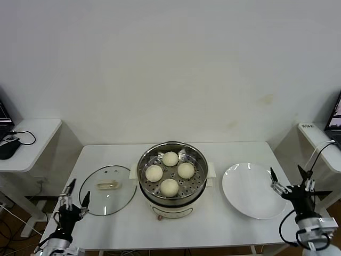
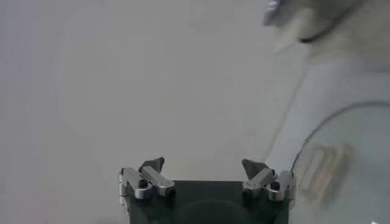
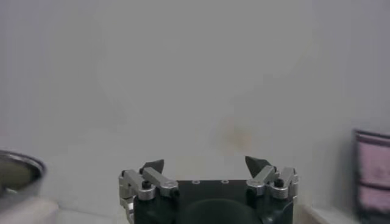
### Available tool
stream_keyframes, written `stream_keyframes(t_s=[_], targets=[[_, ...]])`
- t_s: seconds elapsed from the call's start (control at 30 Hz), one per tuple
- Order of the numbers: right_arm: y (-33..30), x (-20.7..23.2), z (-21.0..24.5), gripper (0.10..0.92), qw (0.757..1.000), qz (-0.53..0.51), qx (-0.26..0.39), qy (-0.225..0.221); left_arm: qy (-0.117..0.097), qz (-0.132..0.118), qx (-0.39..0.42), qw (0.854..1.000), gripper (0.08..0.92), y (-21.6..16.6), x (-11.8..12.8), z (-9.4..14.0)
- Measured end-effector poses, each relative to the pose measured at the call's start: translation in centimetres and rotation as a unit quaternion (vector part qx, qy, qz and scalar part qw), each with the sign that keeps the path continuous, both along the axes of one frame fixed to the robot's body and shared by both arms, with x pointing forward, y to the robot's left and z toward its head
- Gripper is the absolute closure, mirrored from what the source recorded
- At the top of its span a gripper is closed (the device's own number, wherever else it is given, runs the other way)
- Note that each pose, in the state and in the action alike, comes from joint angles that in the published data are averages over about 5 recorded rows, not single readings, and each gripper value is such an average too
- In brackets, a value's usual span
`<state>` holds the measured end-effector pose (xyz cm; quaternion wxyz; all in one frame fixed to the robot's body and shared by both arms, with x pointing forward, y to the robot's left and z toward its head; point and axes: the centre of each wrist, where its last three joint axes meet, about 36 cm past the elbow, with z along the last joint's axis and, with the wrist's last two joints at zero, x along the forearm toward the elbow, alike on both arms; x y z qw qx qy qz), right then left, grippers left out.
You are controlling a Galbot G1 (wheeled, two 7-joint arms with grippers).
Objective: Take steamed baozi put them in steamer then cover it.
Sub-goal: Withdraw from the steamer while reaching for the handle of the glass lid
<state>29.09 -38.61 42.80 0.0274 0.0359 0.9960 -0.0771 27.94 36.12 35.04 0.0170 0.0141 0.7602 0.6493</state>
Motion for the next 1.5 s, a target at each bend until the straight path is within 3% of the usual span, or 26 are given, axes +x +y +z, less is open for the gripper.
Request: stream_keyframes(t_s=[0.23,0.5,1.0,1.5], targets=[[0.2,-2.3,-0.8,0.200,1.000,-0.022,0.010,0.014,0.032,-0.034,0.082,0.996,0.177,0.3,1.5,-2.5],[0.8,-3.5,-1.7,0.199,0.999,-0.028,0.017,0.028,0.050,-0.049,0.110,0.991,0.177,0.2,4.8,-5.0],[1.7,-5.0,-2.9,0.199,0.998,-0.035,0.019,0.044,0.067,-0.049,0.126,0.989,0.177,0.9,11.3,-7.4],[2.5,-5.7,-3.8,0.200,0.998,-0.032,0.018,0.053,0.078,-0.040,0.128,0.988,0.177,1.7,14.3,-7.5]])
